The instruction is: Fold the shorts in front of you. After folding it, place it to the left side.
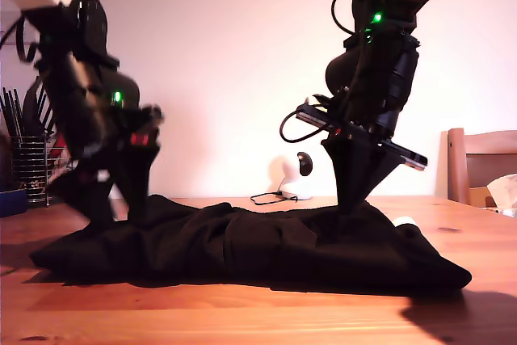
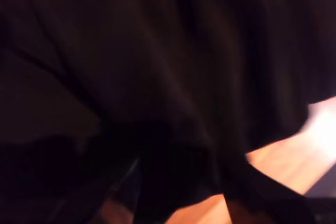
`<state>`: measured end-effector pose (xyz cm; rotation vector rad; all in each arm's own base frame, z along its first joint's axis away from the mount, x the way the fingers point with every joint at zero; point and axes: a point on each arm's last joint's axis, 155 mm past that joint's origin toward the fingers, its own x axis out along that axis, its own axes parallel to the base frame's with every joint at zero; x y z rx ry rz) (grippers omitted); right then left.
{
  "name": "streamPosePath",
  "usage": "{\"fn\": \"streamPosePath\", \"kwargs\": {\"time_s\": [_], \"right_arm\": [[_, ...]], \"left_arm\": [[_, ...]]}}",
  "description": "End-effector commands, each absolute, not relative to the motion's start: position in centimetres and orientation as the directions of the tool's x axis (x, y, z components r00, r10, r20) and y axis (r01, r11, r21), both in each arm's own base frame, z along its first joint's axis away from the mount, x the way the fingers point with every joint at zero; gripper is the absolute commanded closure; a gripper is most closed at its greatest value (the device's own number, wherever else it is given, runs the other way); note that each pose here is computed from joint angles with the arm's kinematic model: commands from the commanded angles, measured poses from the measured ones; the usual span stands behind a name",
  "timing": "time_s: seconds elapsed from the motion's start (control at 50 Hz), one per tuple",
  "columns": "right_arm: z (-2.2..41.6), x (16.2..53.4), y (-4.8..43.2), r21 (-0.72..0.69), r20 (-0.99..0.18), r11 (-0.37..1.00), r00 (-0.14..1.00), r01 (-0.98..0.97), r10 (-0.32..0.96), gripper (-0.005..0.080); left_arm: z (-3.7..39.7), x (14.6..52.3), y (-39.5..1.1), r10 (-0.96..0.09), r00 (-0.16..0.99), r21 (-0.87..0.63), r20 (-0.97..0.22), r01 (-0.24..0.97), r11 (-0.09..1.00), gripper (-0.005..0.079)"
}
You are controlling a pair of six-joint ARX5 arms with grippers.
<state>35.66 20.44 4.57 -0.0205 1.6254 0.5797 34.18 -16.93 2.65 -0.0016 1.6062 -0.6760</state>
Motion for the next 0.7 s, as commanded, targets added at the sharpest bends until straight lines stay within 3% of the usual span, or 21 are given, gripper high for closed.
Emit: {"fn": "streamPosePath", "kwargs": {"time_s": [0.0,0.22,0.4,0.68], "right_arm": [[3.2,34.1,20.1,0.354,-0.932,0.869,-0.209,-0.347,0.297,0.0765],[0.5,32.2,18.4,0.309,-0.940,0.886,-0.252,-0.346,0.229,0.0765],[-0.6,32.7,16.4,0.200,-0.969,0.906,-0.215,-0.373,0.125,0.0765],[-1.0,34.1,13.6,0.035,-0.989,0.915,-0.147,-0.401,-0.027,0.0765]], "left_arm": [[1.1,33.4,-16.2,-0.350,-0.201,-0.401,-0.915,0.367,0.839,0.0354],[-0.5,33.1,-14.0,-0.261,-0.196,-0.317,-0.945,0.364,0.876,0.0390],[-1.2,34.2,-11.7,-0.165,-0.148,-0.210,-0.975,0.375,0.903,0.0459],[-1.5,35.1,-7.5,-0.031,-0.118,-0.071,-0.993,0.353,0.933,0.0460]]}}
